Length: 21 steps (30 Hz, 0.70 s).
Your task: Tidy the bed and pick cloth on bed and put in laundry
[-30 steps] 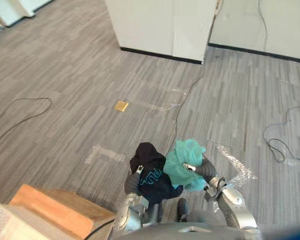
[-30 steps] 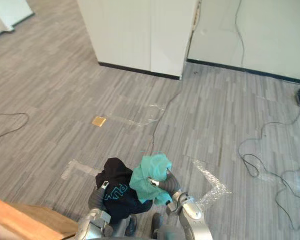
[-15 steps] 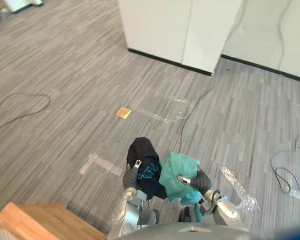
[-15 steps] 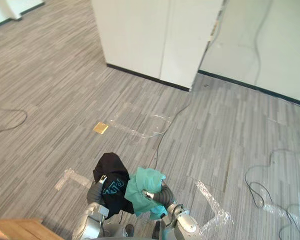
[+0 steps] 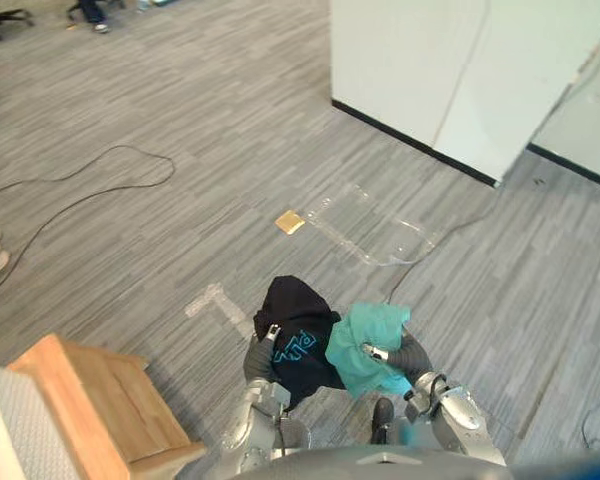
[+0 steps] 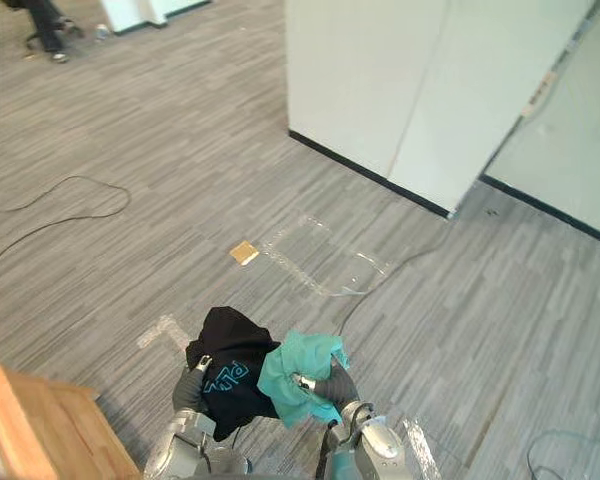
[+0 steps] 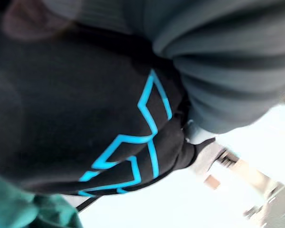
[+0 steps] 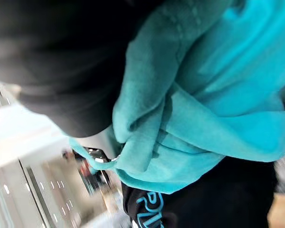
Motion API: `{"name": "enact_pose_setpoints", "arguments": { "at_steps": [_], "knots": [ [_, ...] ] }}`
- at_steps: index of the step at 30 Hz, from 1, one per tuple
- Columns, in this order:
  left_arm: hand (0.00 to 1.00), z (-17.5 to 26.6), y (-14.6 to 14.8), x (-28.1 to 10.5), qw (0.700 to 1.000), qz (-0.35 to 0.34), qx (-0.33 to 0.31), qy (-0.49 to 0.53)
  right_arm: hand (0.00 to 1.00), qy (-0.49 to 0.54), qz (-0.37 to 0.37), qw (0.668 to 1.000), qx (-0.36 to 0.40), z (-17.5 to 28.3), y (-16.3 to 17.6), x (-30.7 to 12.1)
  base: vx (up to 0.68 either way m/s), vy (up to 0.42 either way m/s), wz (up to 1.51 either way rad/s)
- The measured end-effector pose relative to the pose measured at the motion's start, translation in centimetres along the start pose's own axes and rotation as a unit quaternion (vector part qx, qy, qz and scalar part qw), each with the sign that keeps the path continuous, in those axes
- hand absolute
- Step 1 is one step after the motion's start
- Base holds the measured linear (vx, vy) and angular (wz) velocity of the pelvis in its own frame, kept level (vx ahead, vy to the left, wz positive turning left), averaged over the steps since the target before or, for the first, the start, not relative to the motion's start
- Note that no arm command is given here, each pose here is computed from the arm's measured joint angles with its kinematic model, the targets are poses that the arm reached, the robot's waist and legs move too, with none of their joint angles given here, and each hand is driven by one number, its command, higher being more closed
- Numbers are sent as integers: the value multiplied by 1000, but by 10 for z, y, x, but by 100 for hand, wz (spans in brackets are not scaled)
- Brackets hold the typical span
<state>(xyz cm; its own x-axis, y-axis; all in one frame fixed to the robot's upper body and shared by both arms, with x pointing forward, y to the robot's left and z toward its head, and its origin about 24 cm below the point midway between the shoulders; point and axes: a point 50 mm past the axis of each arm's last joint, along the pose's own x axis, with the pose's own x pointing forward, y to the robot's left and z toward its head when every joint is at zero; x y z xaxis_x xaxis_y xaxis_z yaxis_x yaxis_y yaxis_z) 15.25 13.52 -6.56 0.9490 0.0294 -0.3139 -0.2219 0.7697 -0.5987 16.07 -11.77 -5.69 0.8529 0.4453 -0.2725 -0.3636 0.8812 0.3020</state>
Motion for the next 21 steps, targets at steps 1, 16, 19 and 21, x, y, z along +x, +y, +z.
{"name": "enact_pose_setpoints", "arguments": {
  "at_steps": [1,16,19,21],
  "knots": [
    [100,1,-1,-1,1000,-2,-3,-3,100,8,-2,1000,5,-5,0,-3,-32,-20,179],
    [100,-5,-2,-9,996,-60,36,57,100,-21,-83,996,15,10,-11,1,-73,94,140],
    [100,-8,-4,-12,994,-75,38,68,100,-20,-103,994,24,8,-13,-3,-29,41,2],
    [100,-7,-4,-11,994,-79,42,68,100,-15,-106,994,27,5,-12,-6,37,45,5]
  ]
}}
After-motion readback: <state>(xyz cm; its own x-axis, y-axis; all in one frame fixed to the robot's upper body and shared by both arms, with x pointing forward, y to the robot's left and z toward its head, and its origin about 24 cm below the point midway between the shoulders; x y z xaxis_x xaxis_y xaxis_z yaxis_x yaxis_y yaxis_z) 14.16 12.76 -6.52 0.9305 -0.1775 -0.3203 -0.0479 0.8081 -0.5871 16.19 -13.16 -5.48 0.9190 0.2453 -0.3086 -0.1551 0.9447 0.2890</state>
